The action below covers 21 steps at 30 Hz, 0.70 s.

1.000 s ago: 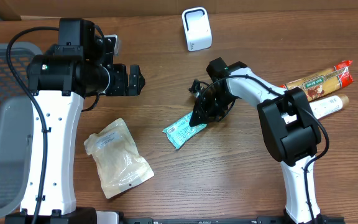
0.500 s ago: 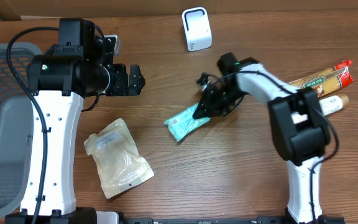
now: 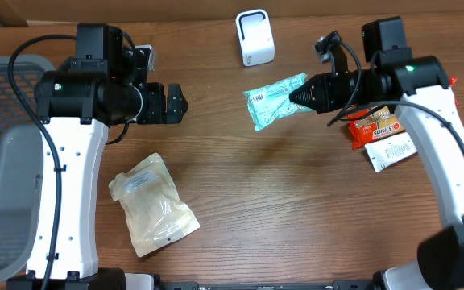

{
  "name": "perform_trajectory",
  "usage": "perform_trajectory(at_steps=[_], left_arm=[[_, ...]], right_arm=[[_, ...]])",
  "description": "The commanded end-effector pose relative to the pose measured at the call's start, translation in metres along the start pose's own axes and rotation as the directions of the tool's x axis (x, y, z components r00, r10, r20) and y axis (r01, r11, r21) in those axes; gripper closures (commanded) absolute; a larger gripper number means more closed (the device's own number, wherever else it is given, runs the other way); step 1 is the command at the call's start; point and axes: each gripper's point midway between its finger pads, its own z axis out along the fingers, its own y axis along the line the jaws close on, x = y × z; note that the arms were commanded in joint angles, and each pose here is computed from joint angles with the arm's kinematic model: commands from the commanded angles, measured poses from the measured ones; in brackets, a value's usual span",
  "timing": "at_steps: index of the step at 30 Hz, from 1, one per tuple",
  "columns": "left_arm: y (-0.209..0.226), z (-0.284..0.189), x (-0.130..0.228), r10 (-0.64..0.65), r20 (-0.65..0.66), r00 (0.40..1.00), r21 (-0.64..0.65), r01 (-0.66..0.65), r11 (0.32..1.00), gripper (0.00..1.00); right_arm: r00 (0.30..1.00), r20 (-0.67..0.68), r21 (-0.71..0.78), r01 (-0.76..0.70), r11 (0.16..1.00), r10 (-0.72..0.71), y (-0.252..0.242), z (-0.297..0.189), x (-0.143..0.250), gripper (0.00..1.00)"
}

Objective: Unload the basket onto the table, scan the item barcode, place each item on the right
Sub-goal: 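Hold the teal wipes against the white scanner face with the right gripper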

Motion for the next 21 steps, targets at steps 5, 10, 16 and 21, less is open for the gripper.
perform_trajectory(at_steps=[5,10,16,21], left_arm=[[-0.005,-0.015,-0.006,0.025,0.049,0.998,0.016,-0.026,1.000,0.00],[-0.005,-0.015,-0.006,0.025,0.050,0.998,0.016,-0.026,1.000,0.00],[-0.005,-0.015,-0.006,0.025,0.050,0.998,0.016,-0.026,1.000,0.00],[-0.005,-0.015,-0.006,0.025,0.050,0.998,0.016,-0.026,1.000,0.00]], right_arm=[[0.988,0.109,0.019,0.111,0.994,-0.112,0.031,-0.030,0.008,0.96],[0.980,0.140,0.037,0.137,0.990,-0.141,0.028,-0.029,0.032,0.96],[0.980,0.150,0.048,0.126,0.991,-0.132,0.027,-0.029,0.034,0.96],[0.966,0.258,0.311,-0.077,0.947,-0.006,-0.016,-0.047,0.009,0.96]])
